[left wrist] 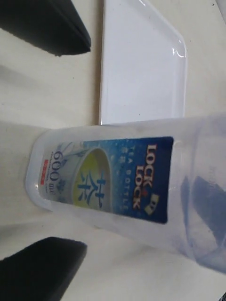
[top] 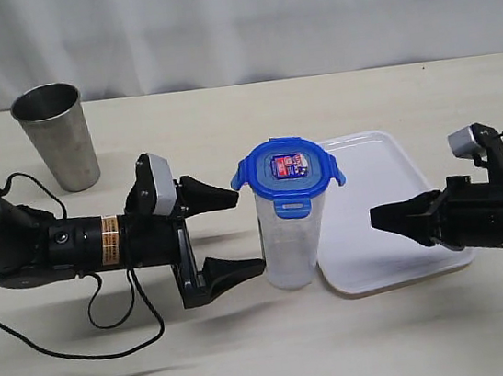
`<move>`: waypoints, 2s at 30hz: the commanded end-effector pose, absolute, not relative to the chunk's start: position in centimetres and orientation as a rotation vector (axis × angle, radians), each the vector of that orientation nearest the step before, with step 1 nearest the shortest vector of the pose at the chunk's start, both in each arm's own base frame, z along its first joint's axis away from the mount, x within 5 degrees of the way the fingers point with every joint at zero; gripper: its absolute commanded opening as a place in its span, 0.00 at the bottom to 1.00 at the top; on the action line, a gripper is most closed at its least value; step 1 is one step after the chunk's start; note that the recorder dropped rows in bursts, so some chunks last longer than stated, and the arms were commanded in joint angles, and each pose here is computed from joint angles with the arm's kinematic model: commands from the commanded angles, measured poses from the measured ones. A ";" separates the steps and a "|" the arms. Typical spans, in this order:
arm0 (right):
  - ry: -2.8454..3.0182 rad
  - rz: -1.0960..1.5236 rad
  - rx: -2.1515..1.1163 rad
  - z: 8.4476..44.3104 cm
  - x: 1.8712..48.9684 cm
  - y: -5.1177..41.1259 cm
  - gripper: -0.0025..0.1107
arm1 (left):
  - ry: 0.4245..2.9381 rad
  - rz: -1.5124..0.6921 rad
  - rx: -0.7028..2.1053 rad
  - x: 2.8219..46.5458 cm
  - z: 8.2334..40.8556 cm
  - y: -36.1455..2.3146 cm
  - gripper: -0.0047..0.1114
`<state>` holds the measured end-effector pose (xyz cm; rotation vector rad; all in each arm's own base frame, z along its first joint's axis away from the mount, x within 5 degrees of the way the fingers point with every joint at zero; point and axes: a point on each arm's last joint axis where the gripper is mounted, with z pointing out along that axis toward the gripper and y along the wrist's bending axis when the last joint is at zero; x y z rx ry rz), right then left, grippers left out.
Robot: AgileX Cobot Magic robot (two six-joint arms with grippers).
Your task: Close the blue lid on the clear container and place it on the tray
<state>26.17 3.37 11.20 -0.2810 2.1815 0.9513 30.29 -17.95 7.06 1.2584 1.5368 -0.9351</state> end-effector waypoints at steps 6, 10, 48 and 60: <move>2.123 1.017 -0.309 11.7 26.1 3.8 0.06 | 1.479 -1.008 1.257 29.9 7.5 -18.4 0.89; 2.131 1.018 -0.351 11.6 26.2 5.2 0.06 | 1.480 -1.006 1.232 30.0 7.7 -18.5 0.89; 2.158 0.975 -0.337 11.5 26.7 5.9 0.06 | 1.405 -1.043 1.236 28.8 8.5 -22.9 0.89; 2.156 0.976 -0.333 11.6 26.7 5.9 0.06 | 1.457 -0.992 1.186 28.4 8.4 -24.6 0.89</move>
